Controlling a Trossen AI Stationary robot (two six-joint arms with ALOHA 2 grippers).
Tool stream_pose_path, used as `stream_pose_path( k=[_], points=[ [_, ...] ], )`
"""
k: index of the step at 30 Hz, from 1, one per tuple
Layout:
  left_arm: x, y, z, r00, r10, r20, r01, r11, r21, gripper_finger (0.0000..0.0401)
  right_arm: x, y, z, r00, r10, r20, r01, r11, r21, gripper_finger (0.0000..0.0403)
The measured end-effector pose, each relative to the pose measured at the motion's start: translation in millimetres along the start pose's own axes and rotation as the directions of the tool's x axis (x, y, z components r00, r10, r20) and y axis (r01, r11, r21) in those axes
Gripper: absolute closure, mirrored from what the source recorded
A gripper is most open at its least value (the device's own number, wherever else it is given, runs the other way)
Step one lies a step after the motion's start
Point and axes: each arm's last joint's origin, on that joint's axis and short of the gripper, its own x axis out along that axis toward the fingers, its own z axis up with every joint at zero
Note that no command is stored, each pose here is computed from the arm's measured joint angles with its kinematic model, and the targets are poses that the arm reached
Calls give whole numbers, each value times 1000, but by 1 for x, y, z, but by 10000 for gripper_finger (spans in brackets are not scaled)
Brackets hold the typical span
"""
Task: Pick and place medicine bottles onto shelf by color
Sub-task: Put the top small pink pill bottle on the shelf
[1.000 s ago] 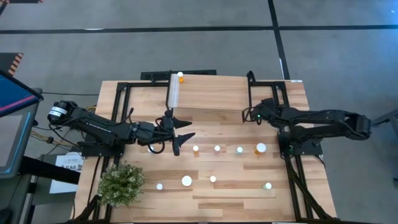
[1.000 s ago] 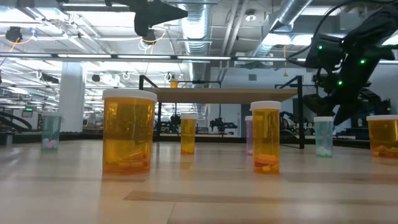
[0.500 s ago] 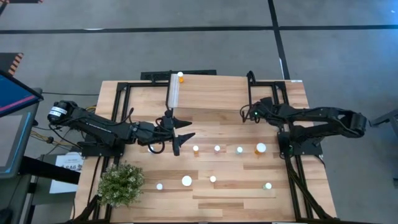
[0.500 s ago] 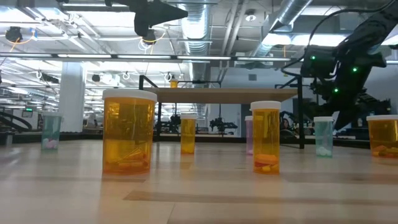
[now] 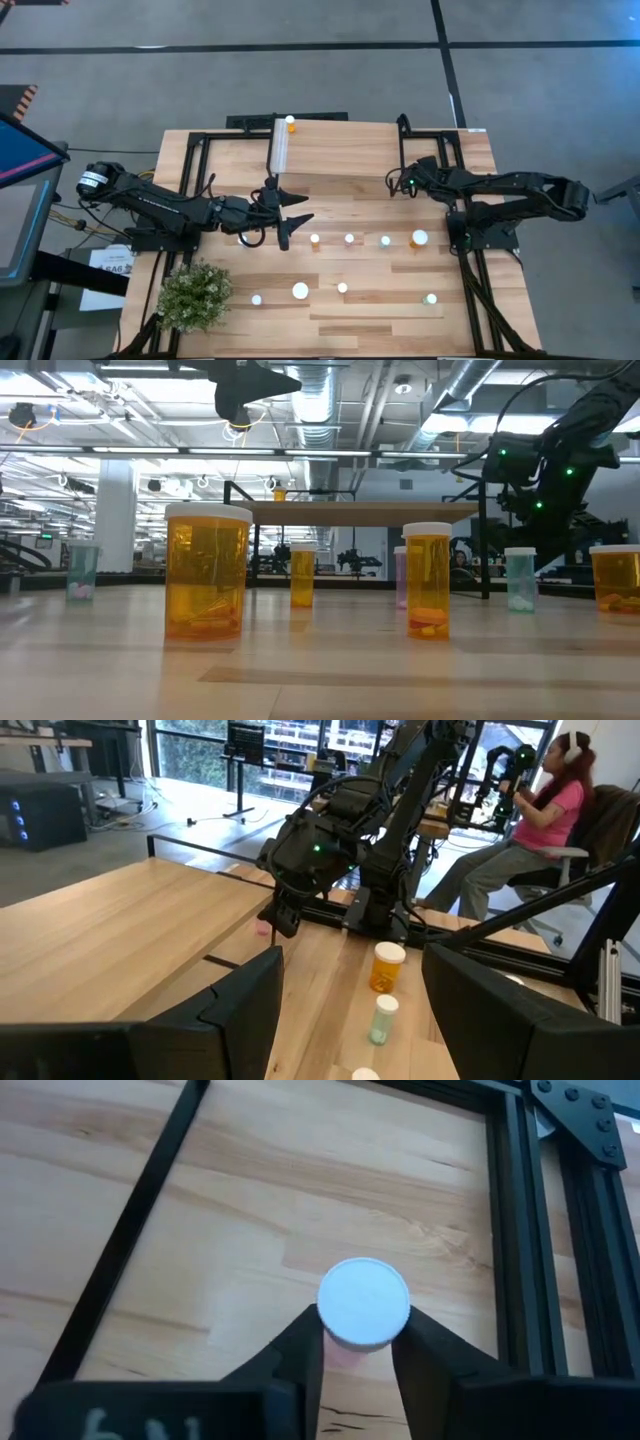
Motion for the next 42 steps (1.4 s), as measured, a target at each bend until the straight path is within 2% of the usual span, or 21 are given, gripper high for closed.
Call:
stream_pose_path(
  k=[13, 24, 32, 35, 39, 42],
  points=[
    [0, 0, 0, 1000, 1, -2, -1, 1000, 1, 174, -13, -11, 3, 1000, 21, 23, -22, 1000, 18, 284],
    [0, 0, 0, 1000, 1, -4, -2, 1000, -19, 174, -57, -40, 23, 974, 158, 164, -177, 979, 105, 285],
    [0, 0, 0, 1000, 2, -4, -2, 1000, -24, 174, -102, -56, 59, 904, 258, 341, -312, 943, 112, 285],
    [0, 0, 0, 1000, 1, -3, -1, 1000, -24, 174, -119, -57, 77, 851, 330, 408, -395, 915, 84, 285],
    [0, 1, 0, 1000, 3, 3, -3, 1000, -27, 174, -133, -46, 99, 769, 438, 466, -494, 869, -1, 285],
    [0, 1, 0, 1000, 3, 4, -3, 1000, -27, 174, -136, -35, 111, 755, 463, 465, -502, 864, -46, 285]
  ],
)
